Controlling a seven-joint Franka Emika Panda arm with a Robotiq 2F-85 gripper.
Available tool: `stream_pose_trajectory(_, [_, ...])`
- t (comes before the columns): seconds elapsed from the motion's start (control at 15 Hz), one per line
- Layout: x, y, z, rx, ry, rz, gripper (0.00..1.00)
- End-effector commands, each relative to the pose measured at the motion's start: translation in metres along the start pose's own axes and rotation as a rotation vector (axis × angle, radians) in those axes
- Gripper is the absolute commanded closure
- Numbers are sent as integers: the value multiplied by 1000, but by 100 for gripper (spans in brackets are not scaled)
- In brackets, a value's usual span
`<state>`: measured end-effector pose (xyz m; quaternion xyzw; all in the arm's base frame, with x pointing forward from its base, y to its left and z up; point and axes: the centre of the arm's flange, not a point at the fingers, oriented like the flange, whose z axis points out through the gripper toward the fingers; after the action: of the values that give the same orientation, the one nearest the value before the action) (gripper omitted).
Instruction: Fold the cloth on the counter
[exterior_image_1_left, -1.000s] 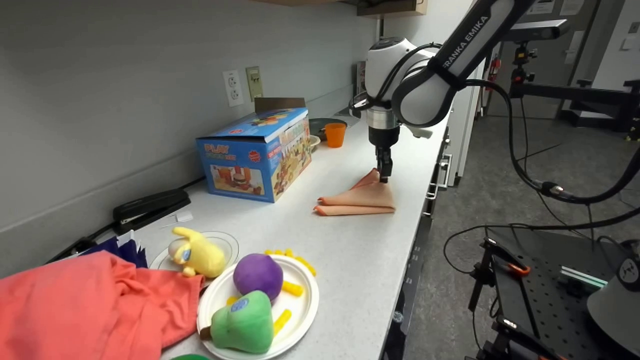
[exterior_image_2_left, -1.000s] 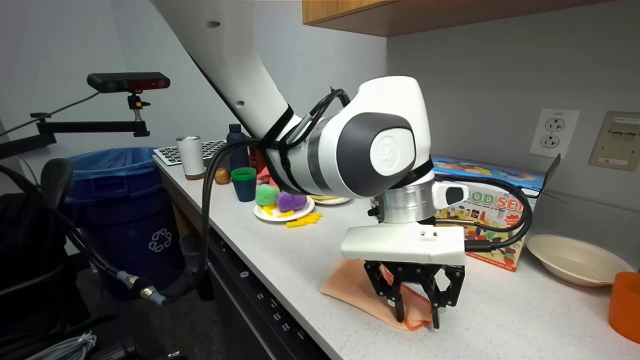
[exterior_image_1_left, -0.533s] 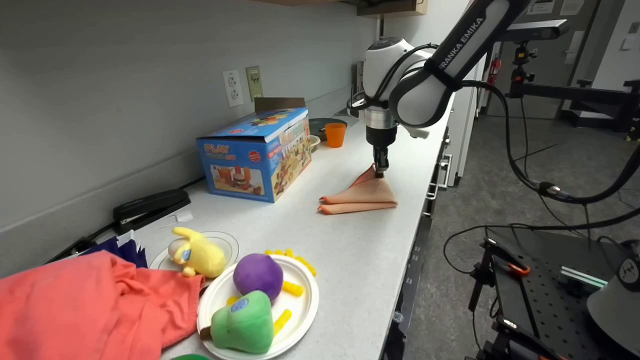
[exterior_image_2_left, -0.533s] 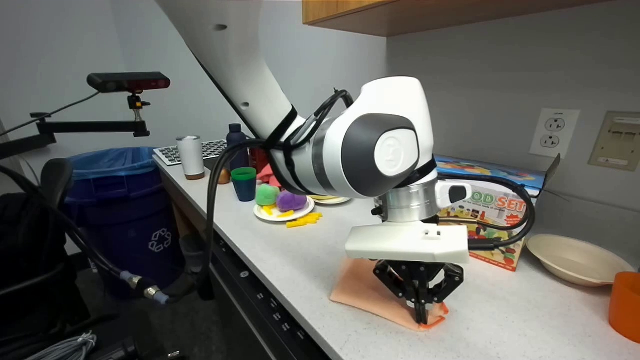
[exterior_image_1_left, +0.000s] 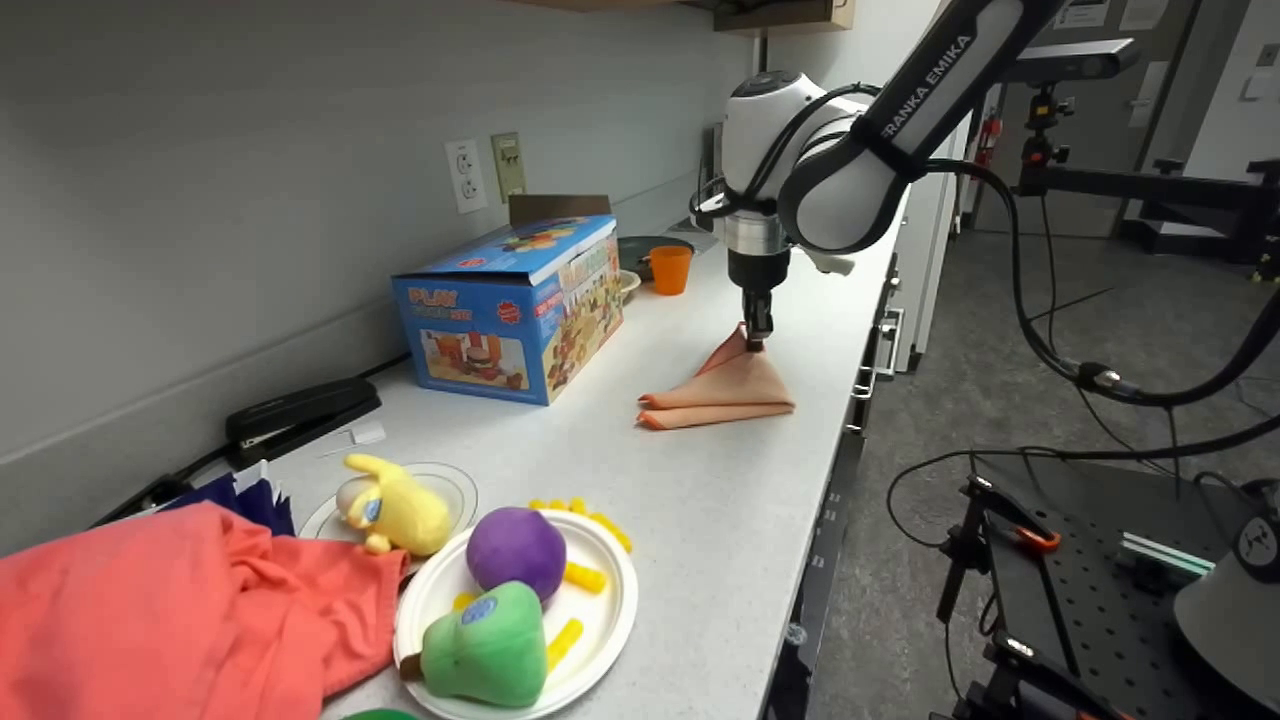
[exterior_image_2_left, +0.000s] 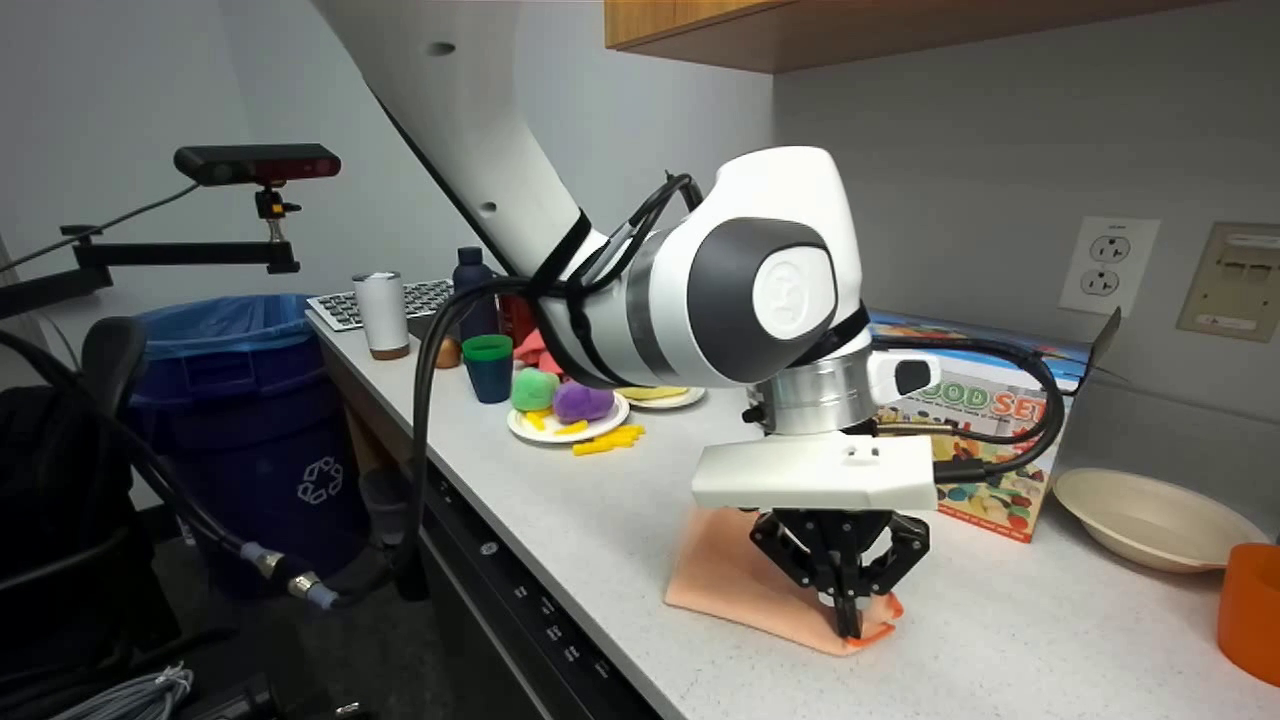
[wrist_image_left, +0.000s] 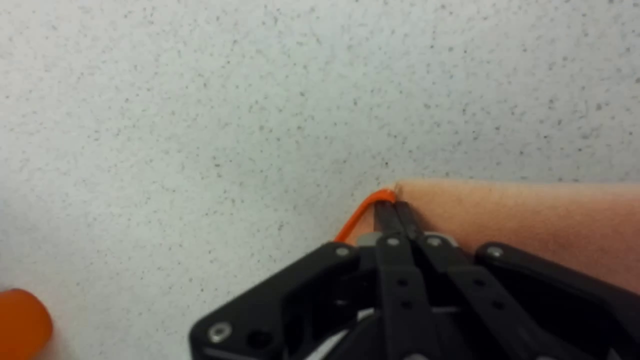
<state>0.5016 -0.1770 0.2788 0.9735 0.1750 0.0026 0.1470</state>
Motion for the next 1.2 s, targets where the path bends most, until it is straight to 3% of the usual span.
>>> stream_pose_trajectory(0.0, [17,-16,-31,-122,-11,-52,100])
stream_pose_trajectory(0.13, [29,-29,-51,-181,-7,-98,100])
stream_pose_trajectory(0.4, [49,-59,-89,-173,-15,-169,100])
stream_pose_trajectory(0.93, [82,-107,-123,24,54,-296,100])
stream_pose_trajectory(1.13, [91,-117,-131,56,73,-340,100])
